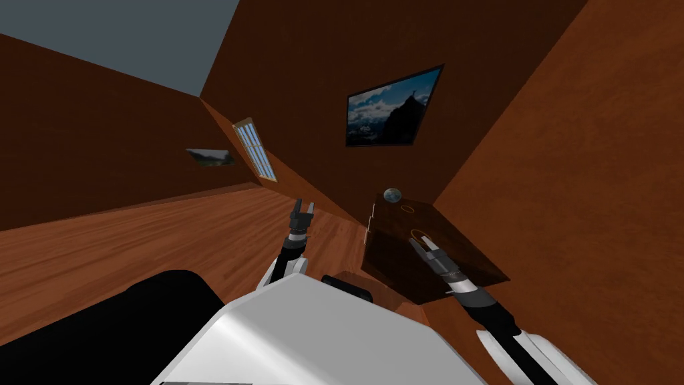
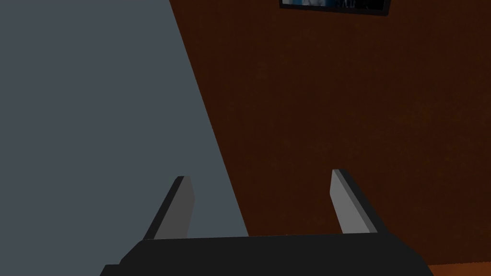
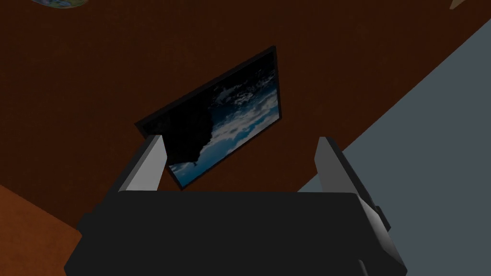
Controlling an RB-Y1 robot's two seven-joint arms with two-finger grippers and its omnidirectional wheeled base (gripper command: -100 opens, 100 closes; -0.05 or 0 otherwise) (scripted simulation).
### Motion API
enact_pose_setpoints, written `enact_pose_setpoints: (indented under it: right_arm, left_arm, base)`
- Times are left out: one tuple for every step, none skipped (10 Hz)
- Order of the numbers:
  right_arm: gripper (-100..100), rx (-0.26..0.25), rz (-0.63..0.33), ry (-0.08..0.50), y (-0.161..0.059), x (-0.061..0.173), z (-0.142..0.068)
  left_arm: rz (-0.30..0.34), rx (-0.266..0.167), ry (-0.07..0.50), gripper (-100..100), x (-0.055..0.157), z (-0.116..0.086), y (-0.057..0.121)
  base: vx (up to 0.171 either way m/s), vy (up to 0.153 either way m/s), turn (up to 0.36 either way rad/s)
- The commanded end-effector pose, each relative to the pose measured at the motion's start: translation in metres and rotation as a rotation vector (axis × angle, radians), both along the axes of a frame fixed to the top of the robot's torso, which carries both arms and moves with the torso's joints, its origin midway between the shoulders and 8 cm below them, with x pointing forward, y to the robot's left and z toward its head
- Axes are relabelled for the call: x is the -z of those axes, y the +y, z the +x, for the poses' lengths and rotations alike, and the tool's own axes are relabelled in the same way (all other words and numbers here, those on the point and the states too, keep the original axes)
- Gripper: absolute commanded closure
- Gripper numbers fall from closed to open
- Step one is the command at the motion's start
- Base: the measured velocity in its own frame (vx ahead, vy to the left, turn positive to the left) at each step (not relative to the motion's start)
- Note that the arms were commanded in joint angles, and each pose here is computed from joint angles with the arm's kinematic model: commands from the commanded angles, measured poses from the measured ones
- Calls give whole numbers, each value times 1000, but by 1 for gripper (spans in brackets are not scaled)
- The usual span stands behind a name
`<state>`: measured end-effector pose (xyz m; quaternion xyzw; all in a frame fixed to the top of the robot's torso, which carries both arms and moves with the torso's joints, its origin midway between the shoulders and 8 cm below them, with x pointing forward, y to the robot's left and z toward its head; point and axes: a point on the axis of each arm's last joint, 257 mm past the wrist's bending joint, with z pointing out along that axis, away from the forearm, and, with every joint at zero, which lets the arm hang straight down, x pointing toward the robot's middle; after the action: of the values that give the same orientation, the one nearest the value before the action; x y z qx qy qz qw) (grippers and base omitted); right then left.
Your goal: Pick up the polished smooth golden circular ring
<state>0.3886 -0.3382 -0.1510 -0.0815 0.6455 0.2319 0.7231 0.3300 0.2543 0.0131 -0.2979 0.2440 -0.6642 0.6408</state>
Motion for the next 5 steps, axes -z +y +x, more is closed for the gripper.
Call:
enact_pose_setpoints:
  right_arm:
    - [-100,-4,-114,34,-15,19,-4]
    - [-100,-9,-125,36,-16,18,-3]
    - [-100,-14,-218,68,-30,34,-7]
    - [-100,-19,-288,93,-42,46,-12]
    - [-100,-28,-329,106,-46,50,-13]
  left_arm:
    - [0,0,0,0,0,0,0]
    - [0,0,0,0,0,0,0]
    - [0,0,0,0,0,0,0]
    - [0,0,0,0,0,0,0]
    - [0,0,0,0,0,0,0]
  base:
    - [54,97,128]
    - [43,75,46]
    - [49,85,90]
    - [87,130,122]
    - [92,105,38]
